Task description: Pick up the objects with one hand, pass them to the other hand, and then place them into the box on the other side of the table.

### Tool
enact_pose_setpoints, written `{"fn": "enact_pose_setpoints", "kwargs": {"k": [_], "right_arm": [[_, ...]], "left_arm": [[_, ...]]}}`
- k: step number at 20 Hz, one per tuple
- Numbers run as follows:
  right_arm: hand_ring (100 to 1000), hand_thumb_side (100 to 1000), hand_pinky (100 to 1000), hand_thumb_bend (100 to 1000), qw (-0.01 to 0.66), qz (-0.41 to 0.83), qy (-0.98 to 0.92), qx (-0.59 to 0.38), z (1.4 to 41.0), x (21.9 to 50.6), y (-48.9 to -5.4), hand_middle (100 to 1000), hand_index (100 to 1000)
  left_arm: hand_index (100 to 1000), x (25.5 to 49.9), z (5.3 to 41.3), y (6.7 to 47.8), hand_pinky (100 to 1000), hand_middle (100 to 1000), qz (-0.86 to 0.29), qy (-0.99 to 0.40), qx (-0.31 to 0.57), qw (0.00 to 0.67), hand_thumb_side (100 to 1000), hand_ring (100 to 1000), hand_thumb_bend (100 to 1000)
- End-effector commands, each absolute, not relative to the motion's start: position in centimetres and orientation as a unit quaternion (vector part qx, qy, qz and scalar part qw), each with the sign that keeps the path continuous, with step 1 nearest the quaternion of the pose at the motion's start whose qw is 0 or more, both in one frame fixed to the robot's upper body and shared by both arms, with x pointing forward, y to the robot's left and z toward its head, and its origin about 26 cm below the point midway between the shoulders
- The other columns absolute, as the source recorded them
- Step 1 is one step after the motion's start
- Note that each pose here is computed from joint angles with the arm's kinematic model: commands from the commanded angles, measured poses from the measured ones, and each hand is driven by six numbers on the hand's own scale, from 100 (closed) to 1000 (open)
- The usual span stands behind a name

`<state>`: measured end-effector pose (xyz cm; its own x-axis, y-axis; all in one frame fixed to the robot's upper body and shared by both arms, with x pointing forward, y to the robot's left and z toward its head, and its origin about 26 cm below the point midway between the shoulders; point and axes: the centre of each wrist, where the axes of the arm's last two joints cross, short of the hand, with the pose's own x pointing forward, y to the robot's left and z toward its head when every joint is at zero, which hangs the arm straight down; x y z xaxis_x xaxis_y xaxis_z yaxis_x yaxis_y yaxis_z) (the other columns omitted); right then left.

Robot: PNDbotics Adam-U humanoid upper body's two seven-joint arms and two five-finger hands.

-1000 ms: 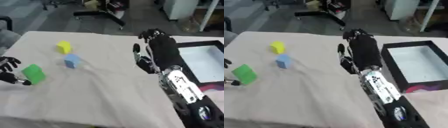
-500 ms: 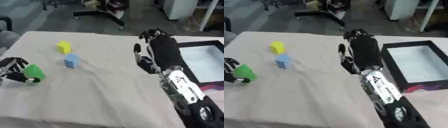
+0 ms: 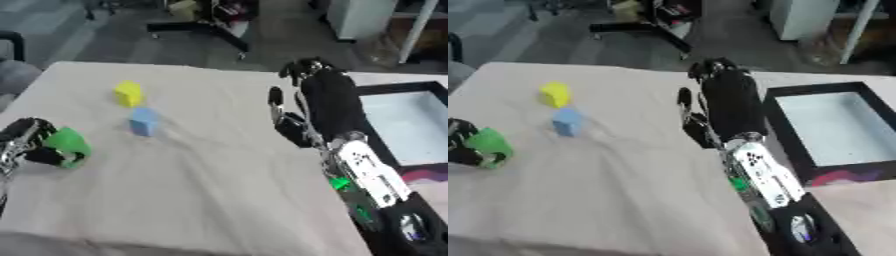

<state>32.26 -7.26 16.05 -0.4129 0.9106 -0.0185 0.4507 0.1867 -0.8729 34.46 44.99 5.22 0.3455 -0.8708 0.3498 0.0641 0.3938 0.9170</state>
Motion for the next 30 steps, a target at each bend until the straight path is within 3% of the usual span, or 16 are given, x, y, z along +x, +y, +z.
{"fn": "enact_pose_setpoints", "kwargs": {"k": [1, 4, 7, 8, 9, 12, 13, 19, 24, 30], "right_arm": [[654, 267, 421, 100, 0.252, 0.427, -0.733, -0.466, 17.1, 32.1, -6.8, 469, 676], [672, 242, 471, 100, 0.235, 0.448, -0.730, -0.459, 17.5, 32.0, -6.2, 496, 699], [732, 238, 648, 100, 0.194, 0.483, -0.717, -0.464, 18.1, 31.8, -5.3, 613, 783], [736, 239, 664, 100, 0.181, 0.493, -0.710, -0.468, 18.4, 31.7, -5.0, 622, 789], [784, 259, 776, 187, 0.167, 0.505, -0.704, -0.471, 18.7, 31.6, -4.7, 727, 844], [853, 298, 929, 302, 0.141, 0.533, -0.686, -0.475, 19.4, 31.3, -4.1, 828, 928], [904, 322, 1000, 393, 0.135, 0.541, -0.681, -0.475, 19.6, 31.3, -3.9, 897, 977], [958, 349, 1000, 498, 0.125, 0.570, -0.658, -0.476, 20.3, 30.8, -3.1, 971, 1000], [942, 386, 1000, 569, 0.132, 0.571, -0.658, -0.472, 20.6, 30.5, -3.0, 959, 1000], [927, 367, 1000, 569, 0.127, 0.565, -0.660, -0.478, 20.6, 30.4, -2.8, 953, 1000]], "left_arm": [[450, 35.6, 9.4, 44.6, 381, 303, -0.299, -0.542, 0.436, 0.653, 243, 350, 531], [448, 36.8, 12.2, 42.3, 384, 302, -0.293, -0.632, 0.362, 0.619, 253, 350, 570], [447, 38.8, 14.1, 37.9, 400, 301, -0.297, -0.726, 0.203, 0.586, 250, 354, 612], [447, 39.4, 14.5, 36.6, 401, 302, -0.299, -0.743, 0.150, 0.580, 250, 354, 613], [447, 40.0, 14.7, 34.9, 409, 301, -0.305, -0.756, 0.093, 0.572, 240, 356, 616], [450, 41.2, 14.9, 30.6, 425, 305, -0.323, -0.763, -0.042, 0.558, 239, 359, 637], [451, 41.5, 15.0, 29.3, 432, 306, -0.330, -0.761, -0.076, 0.553, 232, 361, 640], [452, 42.2, 15.2, 24.7, 440, 308, -0.349, -0.751, -0.183, 0.531, 218, 364, 637], [451, 42.1, 15.1, 23.9, 438, 307, -0.365, -0.753, -0.181, 0.517, 216, 364, 634], [449, 42.3, 14.1, 23.1, 438, 305, -0.376, -0.741, -0.190, 0.523, 203, 363, 632]]}}
